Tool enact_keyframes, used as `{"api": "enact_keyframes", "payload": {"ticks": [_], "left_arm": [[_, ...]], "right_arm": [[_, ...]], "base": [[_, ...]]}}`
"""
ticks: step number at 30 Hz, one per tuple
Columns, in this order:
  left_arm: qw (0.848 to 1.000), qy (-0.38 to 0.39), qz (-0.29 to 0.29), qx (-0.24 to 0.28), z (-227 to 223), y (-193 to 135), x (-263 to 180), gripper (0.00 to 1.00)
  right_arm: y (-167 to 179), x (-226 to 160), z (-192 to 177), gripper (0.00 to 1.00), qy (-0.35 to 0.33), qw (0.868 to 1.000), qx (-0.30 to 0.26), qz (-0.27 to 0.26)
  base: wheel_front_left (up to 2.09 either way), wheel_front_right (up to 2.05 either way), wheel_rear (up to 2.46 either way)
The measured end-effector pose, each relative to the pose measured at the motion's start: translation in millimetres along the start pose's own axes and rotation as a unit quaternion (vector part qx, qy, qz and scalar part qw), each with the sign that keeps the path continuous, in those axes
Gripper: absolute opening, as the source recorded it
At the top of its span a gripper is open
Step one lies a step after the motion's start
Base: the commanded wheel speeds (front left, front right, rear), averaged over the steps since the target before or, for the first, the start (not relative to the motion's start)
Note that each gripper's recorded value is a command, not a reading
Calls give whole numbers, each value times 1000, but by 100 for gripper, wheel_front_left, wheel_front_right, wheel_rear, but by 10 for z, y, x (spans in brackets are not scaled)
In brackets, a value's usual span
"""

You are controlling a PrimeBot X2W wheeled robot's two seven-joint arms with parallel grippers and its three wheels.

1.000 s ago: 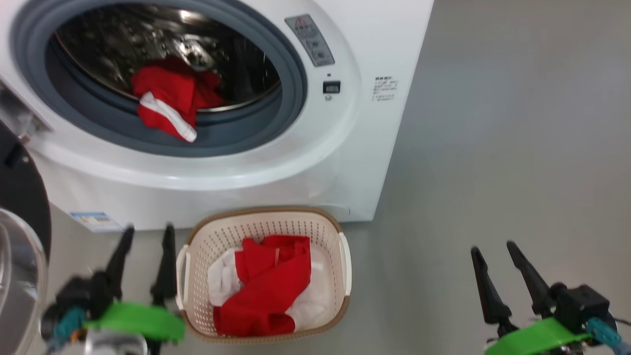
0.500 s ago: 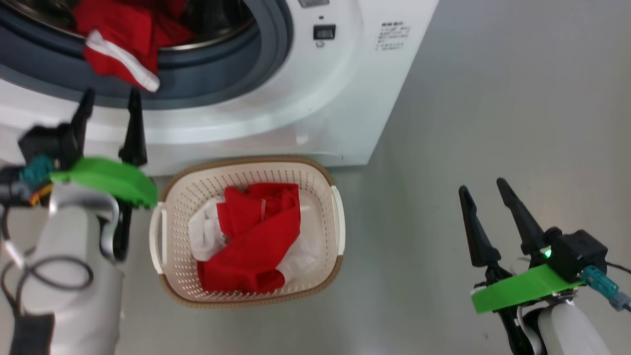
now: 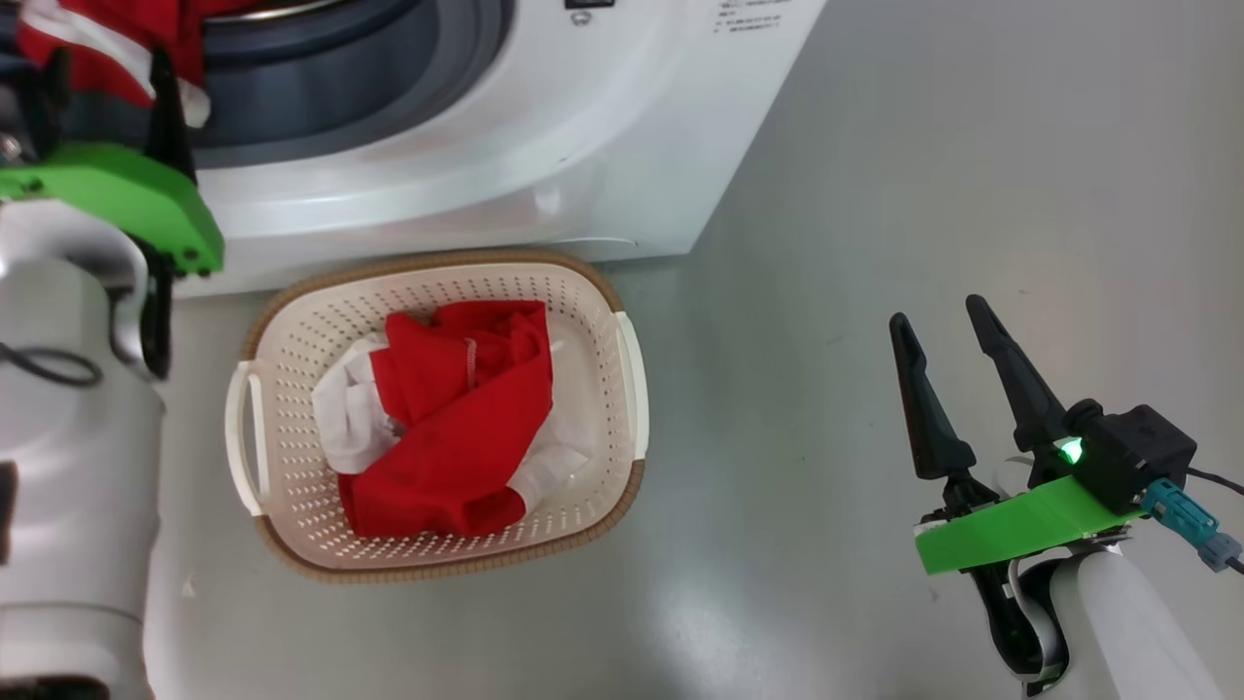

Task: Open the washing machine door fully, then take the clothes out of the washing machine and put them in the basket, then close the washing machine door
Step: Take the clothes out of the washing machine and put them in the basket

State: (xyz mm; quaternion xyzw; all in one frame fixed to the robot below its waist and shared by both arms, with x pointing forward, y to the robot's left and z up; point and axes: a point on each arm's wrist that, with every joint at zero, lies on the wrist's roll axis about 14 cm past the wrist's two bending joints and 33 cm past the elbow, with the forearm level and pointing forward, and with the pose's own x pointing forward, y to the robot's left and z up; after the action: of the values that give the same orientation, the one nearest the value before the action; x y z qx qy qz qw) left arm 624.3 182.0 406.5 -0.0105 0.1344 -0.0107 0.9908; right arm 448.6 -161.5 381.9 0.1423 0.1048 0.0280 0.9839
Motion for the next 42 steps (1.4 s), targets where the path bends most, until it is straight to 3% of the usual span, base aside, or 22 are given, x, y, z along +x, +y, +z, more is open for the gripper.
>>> {"api": "enact_keyframes", "payload": {"ticks": [21,23,25,27,28,42], "left_arm": [[998,49,19,28,-170,62,463,100],[998,55,20,31,-213,67,466,57],[998,59,19,33,-242,63,470,40],[998,58,18,34,-247,58,472,10],[998,58,18,35,-247,56,471,0],[1000,-14,1,6,98,-57,403,0]], "right_arm": [[-161,38,-82,100,9,1000,12,-21],[-180,28,-78,100,8,1000,12,-23],[-192,20,-76,100,8,1000,11,-25],[-200,14,-69,100,8,1000,10,-26],[-201,12,-67,100,8,1000,10,-26],[-131,49,-6,100,-2,1000,13,-17]], "base": [[0,0,0],[0,0,0],[0,0,0],[0,0,0],[0,0,0],[0,0,0]]}}
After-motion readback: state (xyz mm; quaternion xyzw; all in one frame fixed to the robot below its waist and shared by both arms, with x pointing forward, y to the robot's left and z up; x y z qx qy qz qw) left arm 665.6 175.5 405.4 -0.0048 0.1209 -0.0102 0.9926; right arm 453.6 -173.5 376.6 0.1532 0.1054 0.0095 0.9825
